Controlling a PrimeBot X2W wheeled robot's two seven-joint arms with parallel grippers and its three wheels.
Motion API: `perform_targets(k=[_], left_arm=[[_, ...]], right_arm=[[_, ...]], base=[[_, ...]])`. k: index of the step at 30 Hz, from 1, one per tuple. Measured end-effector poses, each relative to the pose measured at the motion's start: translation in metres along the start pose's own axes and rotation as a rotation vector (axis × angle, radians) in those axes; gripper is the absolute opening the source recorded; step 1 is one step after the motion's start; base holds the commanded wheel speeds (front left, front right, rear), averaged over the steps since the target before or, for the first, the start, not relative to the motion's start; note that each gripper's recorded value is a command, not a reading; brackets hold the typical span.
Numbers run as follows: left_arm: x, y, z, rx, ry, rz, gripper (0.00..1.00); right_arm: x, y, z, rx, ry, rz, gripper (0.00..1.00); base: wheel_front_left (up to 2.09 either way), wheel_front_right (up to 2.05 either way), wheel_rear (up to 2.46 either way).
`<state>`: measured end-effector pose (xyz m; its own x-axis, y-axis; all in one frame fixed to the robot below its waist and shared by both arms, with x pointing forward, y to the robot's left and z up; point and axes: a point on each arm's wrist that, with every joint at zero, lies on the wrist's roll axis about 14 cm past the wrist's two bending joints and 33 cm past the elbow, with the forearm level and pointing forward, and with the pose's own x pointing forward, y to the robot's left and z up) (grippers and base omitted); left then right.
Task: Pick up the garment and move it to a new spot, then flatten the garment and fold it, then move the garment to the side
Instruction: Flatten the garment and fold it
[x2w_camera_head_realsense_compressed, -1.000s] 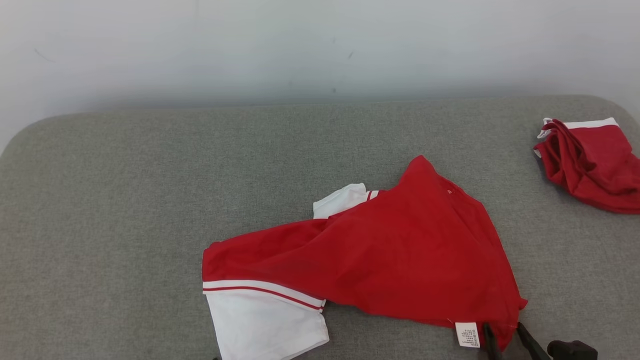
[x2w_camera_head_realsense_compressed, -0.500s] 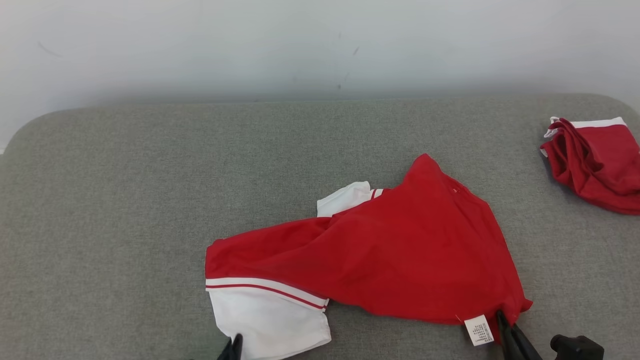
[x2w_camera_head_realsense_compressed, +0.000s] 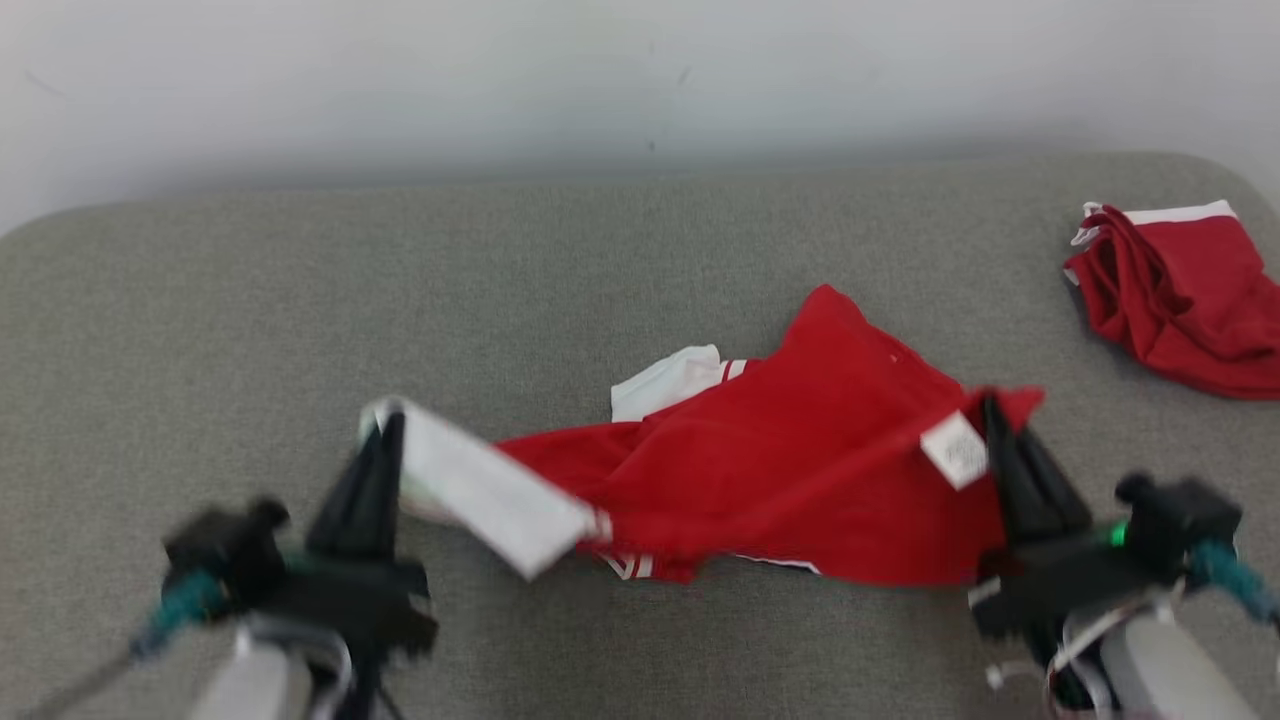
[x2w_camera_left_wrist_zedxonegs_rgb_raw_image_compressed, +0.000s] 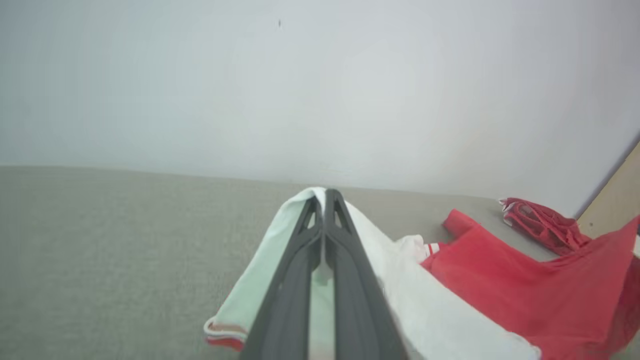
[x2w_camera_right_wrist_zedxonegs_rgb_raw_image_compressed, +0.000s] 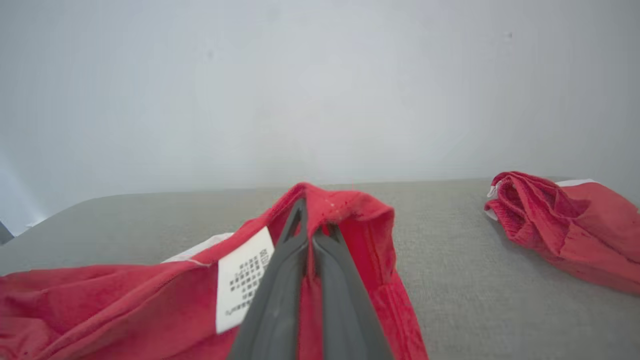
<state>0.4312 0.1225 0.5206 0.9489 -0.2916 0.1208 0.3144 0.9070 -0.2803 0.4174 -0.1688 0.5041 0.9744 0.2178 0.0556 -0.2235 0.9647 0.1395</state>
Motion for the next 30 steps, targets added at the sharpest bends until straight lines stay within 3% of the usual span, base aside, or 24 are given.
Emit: perform_targets(k=[11,16,25,30], left_arm=[[0.148,0.016,0.123,0.059,-0.167,-0.098,0.0],[0.222,0.013,0.173,0.157,-0.218,-0.138,0.0],[0.287,0.02,0.232,0.236,-0.328,-0.118,0.0],[0.313,0.018,0.238,0.26,-0.34,-0.113,0.0]], right_arm=[[0.134,-0.014,0.109,-0.077,-0.24,0.079,0.0],[0.208,-0.026,0.166,-0.118,-0.318,0.089,0.0],[0.277,-0.042,0.208,-0.125,-0.365,0.066,0.0],[0.301,-0.051,0.214,-0.17,-0.35,0.046,0.0]], base=[[0.0,0.0,0.0],[0.0,0.0,0.0],[0.0,0.0,0.0],[0.0,0.0,0.0]])
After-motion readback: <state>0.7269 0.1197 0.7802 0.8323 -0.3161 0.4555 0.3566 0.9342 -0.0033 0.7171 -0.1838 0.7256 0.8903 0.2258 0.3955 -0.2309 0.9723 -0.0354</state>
